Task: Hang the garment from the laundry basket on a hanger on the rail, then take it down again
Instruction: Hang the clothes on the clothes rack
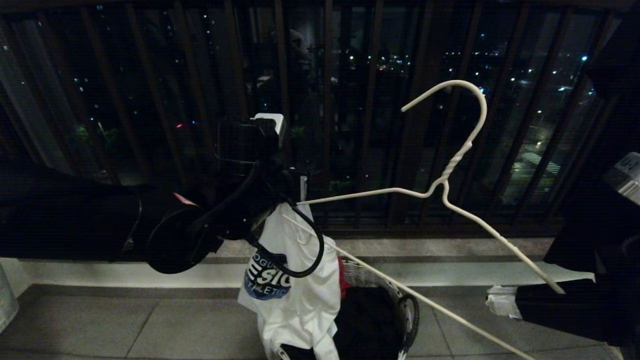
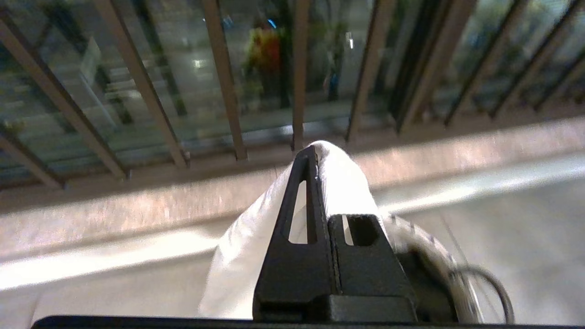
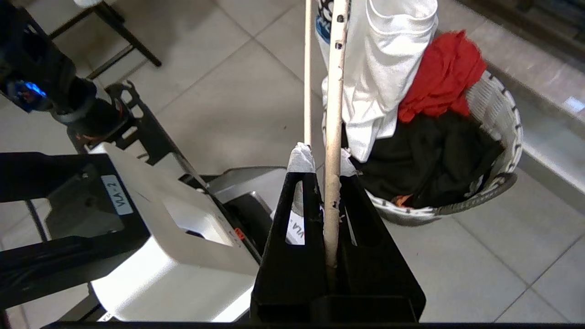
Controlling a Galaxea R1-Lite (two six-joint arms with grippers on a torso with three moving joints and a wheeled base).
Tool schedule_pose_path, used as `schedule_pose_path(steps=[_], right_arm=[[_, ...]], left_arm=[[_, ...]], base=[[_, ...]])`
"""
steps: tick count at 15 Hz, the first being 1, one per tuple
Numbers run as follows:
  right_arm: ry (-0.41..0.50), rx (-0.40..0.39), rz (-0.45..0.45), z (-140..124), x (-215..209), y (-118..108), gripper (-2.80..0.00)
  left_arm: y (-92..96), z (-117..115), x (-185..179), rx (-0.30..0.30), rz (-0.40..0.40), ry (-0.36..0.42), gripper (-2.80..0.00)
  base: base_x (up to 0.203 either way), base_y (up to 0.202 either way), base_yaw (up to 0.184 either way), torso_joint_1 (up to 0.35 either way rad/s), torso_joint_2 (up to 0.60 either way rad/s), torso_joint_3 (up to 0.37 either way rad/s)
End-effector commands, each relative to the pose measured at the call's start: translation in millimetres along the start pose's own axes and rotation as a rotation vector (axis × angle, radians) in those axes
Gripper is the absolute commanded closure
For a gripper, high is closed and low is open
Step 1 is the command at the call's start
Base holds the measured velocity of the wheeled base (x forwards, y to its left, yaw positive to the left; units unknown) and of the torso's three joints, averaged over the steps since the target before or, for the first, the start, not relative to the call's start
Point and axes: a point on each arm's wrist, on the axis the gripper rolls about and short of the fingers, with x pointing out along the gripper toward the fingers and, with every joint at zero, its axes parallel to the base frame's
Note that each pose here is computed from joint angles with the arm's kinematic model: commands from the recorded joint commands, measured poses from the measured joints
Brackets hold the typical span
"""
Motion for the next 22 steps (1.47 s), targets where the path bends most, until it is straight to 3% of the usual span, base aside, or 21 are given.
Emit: schedule_pose_path(steps=[1,10,22], right_arm=[[0.031,0.009,-0.001,-2,8,-2,0.00],[0.037,0.016,-0.032,-1,17,-6,0.00],[0.012,0.043,-0.080,3,29,-11,0.00]], left_arm=[[-3.1,11,-13,-0.010,-0.018,-0.018,0.00],[-1.2,18,-22,-0.014,-0.024,-0.030,0.00],[-14.4,19,-48,0.029,-0.080,0.066,0.00]], base=[[0.000,0.000,0.000,0.000,0.00,0.000],[0.000,0.000,0.000,0.000,0.00,0.000],[0.000,0.000,0.000,0.000,0.00,0.000]])
